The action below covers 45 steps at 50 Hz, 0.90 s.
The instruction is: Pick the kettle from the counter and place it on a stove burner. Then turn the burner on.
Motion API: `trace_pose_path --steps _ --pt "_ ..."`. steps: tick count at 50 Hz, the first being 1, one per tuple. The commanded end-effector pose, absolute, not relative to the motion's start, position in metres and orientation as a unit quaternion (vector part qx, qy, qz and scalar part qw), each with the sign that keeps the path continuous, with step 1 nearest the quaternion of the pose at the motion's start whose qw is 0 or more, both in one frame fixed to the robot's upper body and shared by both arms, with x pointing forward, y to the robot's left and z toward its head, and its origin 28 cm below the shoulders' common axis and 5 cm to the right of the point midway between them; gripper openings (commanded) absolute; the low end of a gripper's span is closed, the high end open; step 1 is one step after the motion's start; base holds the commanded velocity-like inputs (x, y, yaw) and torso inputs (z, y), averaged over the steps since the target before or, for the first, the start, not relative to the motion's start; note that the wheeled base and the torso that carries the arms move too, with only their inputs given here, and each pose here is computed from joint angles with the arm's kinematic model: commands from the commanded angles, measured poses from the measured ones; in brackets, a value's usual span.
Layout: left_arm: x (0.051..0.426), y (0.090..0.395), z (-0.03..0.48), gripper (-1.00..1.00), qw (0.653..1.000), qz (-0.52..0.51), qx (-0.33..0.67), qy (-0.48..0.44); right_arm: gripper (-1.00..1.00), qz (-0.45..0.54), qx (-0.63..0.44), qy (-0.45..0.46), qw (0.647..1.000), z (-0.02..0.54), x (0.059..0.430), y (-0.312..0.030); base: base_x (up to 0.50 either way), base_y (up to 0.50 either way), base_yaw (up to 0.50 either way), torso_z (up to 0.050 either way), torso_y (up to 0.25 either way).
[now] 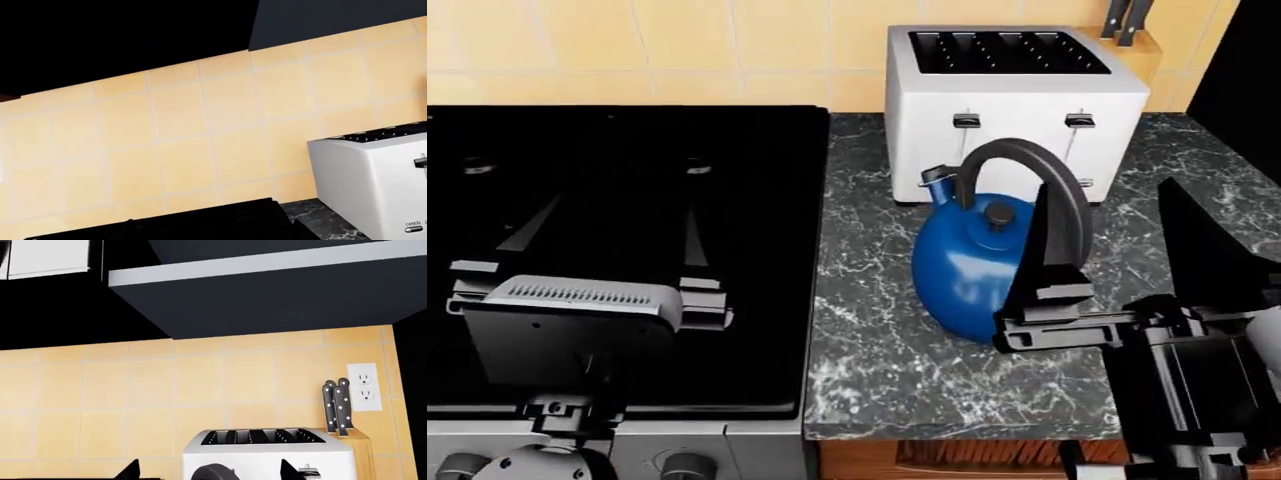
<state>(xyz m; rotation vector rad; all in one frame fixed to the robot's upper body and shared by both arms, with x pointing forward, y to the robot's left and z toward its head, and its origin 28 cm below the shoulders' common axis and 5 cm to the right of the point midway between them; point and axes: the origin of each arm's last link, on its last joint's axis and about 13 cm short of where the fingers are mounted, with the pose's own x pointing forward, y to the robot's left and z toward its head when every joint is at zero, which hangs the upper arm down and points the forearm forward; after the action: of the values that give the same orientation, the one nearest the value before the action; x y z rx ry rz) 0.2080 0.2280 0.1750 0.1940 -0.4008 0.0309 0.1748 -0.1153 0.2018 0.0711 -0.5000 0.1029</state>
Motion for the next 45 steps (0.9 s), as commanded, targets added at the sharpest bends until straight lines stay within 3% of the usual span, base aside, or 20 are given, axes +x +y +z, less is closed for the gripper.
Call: trace_pose_path --steps 1,18,45 --pt "0.205 0.226 0.177 1.0 0.974 0.009 0.095 -0.203 1.0 0.082 0.023 -0.194 0.977 0.218 0.174 -0.117 0.0 0.0 0.0 0.0 0.0" --pt "0.205 0.225 0.178 1.0 0.974 -0.002 0.09 -0.206 1.0 0.104 -0.037 -0.062 0.992 0.263 0.206 -0.138 0.0 0.0 0.0 0.0 0.0" --pt "0.202 0.225 0.179 1.0 0.973 0.001 0.092 -0.21 1.0 0.083 -0.08 0.027 0.993 0.248 0.231 -0.141 0.0 0.0 0.0 0.0 0.0"
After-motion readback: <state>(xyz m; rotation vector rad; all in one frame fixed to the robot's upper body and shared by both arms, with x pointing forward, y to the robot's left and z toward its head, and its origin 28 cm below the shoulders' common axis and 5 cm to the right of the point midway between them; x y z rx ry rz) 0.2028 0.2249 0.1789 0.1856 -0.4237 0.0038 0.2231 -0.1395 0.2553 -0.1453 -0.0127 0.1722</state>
